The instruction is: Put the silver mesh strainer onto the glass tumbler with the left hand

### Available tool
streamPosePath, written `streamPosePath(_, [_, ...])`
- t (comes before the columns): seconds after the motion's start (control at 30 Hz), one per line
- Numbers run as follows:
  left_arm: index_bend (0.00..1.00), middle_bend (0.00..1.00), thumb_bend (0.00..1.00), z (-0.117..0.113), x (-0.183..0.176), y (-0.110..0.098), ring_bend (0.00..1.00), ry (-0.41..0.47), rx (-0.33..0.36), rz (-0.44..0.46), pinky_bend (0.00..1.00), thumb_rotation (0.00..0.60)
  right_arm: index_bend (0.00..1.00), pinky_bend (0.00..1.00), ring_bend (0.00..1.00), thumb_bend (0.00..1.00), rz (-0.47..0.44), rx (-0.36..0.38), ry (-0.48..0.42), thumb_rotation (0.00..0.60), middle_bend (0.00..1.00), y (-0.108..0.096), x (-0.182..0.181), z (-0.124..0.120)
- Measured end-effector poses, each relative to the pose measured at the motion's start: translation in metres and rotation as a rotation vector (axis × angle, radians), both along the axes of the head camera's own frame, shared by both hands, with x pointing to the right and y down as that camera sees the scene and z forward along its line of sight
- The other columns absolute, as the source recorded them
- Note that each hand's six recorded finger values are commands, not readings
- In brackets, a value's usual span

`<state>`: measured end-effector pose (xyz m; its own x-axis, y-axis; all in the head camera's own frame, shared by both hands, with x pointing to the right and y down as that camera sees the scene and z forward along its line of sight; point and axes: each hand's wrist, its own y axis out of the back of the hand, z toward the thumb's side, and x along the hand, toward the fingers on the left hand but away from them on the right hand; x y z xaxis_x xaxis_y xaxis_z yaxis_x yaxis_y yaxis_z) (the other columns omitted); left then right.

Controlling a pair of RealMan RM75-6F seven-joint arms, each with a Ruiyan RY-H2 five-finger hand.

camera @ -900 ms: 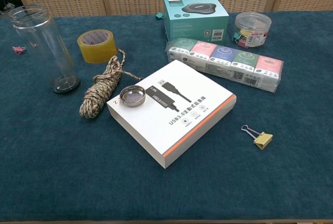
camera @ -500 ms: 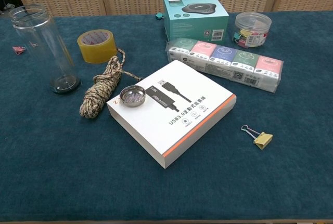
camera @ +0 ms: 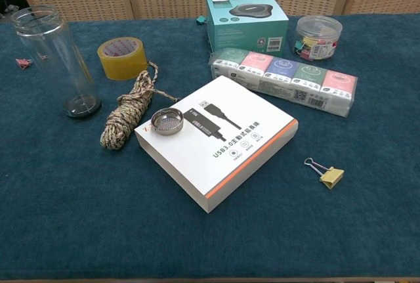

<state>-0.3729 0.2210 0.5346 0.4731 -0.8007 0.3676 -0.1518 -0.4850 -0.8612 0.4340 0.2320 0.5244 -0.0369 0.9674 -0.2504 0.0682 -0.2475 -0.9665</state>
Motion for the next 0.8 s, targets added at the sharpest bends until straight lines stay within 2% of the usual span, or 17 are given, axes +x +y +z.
streamPosePath(0.07, [0.00,0.00,0.00,0.006,0.019,-0.008,0.00,0.019,-0.029,0.046,0.00,0.600,0.00,0.00,0.00,0.11,0.004,-0.003,-0.006,0.600,0.00,0.000,0.001,0.000])
streamPosePath(0.17, [0.08,0.00,0.02,0.015,0.047,-0.022,0.00,0.037,-0.060,0.103,0.00,0.600,0.00,0.00,0.00,0.11,0.010,-0.007,-0.010,0.600,0.00,-0.001,0.002,0.000])
streamPosePath(0.37, [0.22,0.00,0.14,0.040,0.098,-0.050,0.00,0.051,-0.142,0.164,0.00,0.600,0.00,0.00,0.00,0.11,0.019,-0.020,-0.012,0.600,0.00,-0.001,0.005,0.002])
streamPosePath(0.53, [0.27,0.00,0.30,0.061,0.136,-0.073,0.00,0.062,-0.190,0.173,0.00,0.600,0.00,0.00,0.00,0.11,0.032,-0.033,-0.015,0.600,0.00,-0.002,0.009,0.004])
streamPosePath(0.67, [0.28,0.00,0.31,0.076,0.166,-0.083,0.00,0.086,-0.215,0.178,0.00,0.600,0.00,0.00,0.00,0.11,0.044,-0.036,-0.021,0.600,0.00,-0.003,0.013,0.003])
streamPosePath(0.8, [0.30,0.00,0.31,0.084,0.179,-0.087,0.00,0.076,-0.217,0.190,0.00,0.600,0.00,0.00,0.00,0.11,0.054,-0.028,-0.031,0.600,0.00,-0.004,0.016,0.000])
